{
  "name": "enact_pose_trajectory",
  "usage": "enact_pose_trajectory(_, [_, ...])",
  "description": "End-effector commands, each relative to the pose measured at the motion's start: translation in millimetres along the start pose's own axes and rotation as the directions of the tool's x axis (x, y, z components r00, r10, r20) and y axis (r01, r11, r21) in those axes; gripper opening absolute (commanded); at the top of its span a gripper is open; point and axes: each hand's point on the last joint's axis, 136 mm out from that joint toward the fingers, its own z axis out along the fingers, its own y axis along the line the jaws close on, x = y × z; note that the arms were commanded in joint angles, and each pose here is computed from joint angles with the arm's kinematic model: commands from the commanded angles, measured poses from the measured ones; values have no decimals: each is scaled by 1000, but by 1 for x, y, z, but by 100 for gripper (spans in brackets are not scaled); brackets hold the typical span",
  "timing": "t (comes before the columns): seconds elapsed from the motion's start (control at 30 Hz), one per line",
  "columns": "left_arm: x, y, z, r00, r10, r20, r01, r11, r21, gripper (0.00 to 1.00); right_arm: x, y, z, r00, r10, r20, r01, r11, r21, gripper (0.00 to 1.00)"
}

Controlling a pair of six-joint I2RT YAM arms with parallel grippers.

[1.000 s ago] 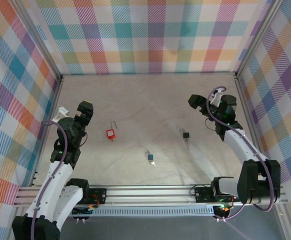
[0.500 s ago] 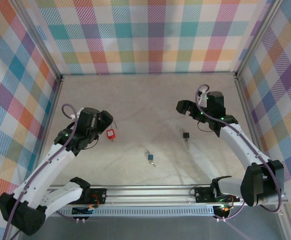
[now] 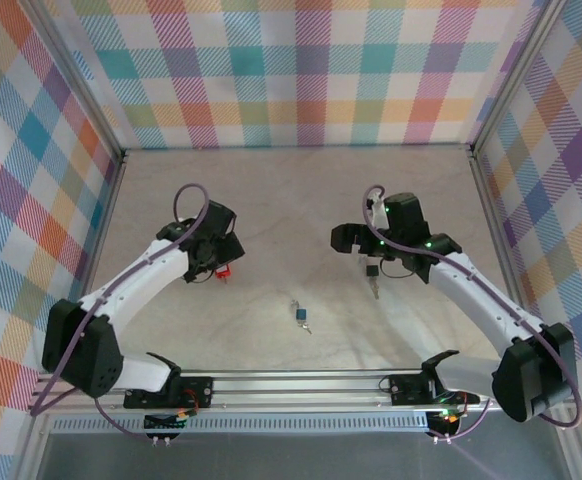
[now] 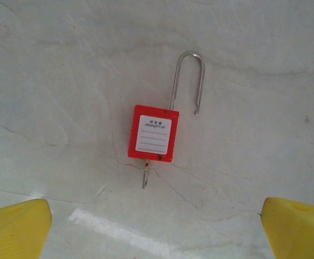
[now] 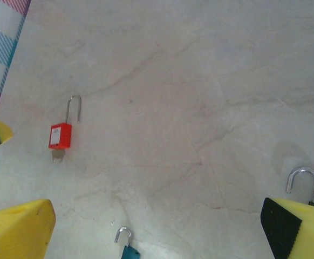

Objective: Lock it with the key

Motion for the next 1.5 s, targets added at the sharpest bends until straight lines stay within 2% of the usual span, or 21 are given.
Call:
enact_pose_trajectory(0.0, [4, -7, 5, 998, 35, -47, -34, 999, 24, 100, 13, 2, -2, 999, -38, -23, 39, 999, 22, 99])
enact_pose_trajectory(0.17, [11, -8, 25, 996, 37, -87, -34, 999, 28, 94, 34, 16, 3, 995, -69, -73, 69, 998, -7, 99])
enact_pose_trajectory(0.27, [13, -9, 36, 993, 18, -118, -12, 999, 49, 83, 43, 23, 4, 991, -97, -91, 96, 995, -11, 99])
enact_pose_trajectory(0.47, [18, -2, 54, 989, 17, -144, -18, 1000, -4, 82, 57, 35, 4, 986, -129, -105, 127, 991, -29, 99])
enact_pose_trajectory(0.97, [27, 2, 84, 988, -11, -154, 8, 1000, -20, 78, 81, 60, 10, 970, -196, -144, 189, 980, -58, 99])
enact_pose_trajectory(1.1, [15, 1, 84, 992, -23, -122, 21, 1000, -19, 75, 87, 63, 15, 967, -200, -161, 193, 980, -53, 99])
enact_pose_trajectory(1.23, [7, 3, 77, 993, -38, -108, 37, 999, -11, 77, 92, 72, 24, 963, -204, -174, 196, 979, -63, 99])
enact_pose_trajectory(1.33, [-3, 7, 54, 997, -45, -58, 46, 999, 20, 84, 96, 88, 36, 957, -213, -198, 203, 977, -69, 99])
enact_pose_trajectory(1.47, [-16, 27, 14, 998, -57, 27, 57, 998, 4, 87, 101, 117, 64, 943, -235, -237, 224, 972, -73, 99])
